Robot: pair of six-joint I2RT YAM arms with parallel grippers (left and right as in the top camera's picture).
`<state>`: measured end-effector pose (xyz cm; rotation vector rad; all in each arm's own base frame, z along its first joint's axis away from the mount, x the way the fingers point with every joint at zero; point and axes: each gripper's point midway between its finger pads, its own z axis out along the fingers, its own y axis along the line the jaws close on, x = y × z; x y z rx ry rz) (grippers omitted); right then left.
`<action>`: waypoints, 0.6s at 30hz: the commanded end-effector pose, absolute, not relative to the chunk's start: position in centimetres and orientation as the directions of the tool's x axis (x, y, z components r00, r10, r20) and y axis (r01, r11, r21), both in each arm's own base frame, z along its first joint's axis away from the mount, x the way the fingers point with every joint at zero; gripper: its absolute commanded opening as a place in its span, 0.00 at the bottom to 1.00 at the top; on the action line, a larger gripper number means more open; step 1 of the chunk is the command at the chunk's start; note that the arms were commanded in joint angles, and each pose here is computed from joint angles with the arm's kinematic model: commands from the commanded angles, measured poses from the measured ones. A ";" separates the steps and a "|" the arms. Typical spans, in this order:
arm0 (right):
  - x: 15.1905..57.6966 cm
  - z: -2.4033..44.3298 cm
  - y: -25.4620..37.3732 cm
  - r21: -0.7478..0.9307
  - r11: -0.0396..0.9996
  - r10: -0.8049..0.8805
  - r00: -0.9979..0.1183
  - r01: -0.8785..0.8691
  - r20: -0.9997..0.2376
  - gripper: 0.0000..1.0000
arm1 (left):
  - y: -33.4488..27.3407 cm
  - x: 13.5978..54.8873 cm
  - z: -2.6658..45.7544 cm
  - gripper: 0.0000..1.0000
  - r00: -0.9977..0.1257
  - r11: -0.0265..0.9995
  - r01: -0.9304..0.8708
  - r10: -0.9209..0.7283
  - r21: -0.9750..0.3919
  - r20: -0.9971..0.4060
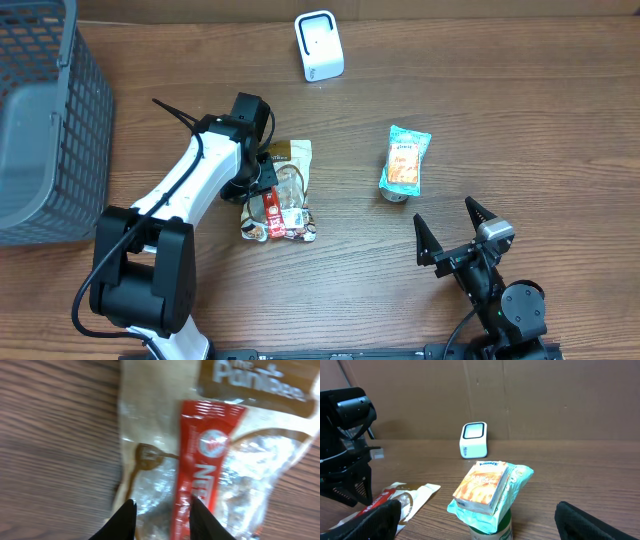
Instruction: Scan the item barcode
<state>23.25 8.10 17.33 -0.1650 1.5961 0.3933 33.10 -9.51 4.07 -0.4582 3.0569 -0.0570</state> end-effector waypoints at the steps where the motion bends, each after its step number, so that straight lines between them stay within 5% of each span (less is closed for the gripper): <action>1: 23.3 17.0 7.9 0.152 0.931 0.137 -0.071 -0.333 -0.988 1.00 | -10.8 32.8 3.6 0.25 -0.963 0.959 -0.268 -0.270 -0.091 -0.012; 7: 23.3 17.0 7.9 0.152 0.931 0.137 -0.071 -0.333 -0.988 1.00 | -11.6 32.2 2.1 0.24 -0.964 0.953 -0.265 -0.267 -0.149 0.007; 18: 23.3 17.0 7.9 0.152 0.931 0.137 -0.071 -0.333 -0.988 1.00 | -11.7 32.4 1.9 0.05 -0.965 0.954 -0.257 -0.261 -0.157 -0.008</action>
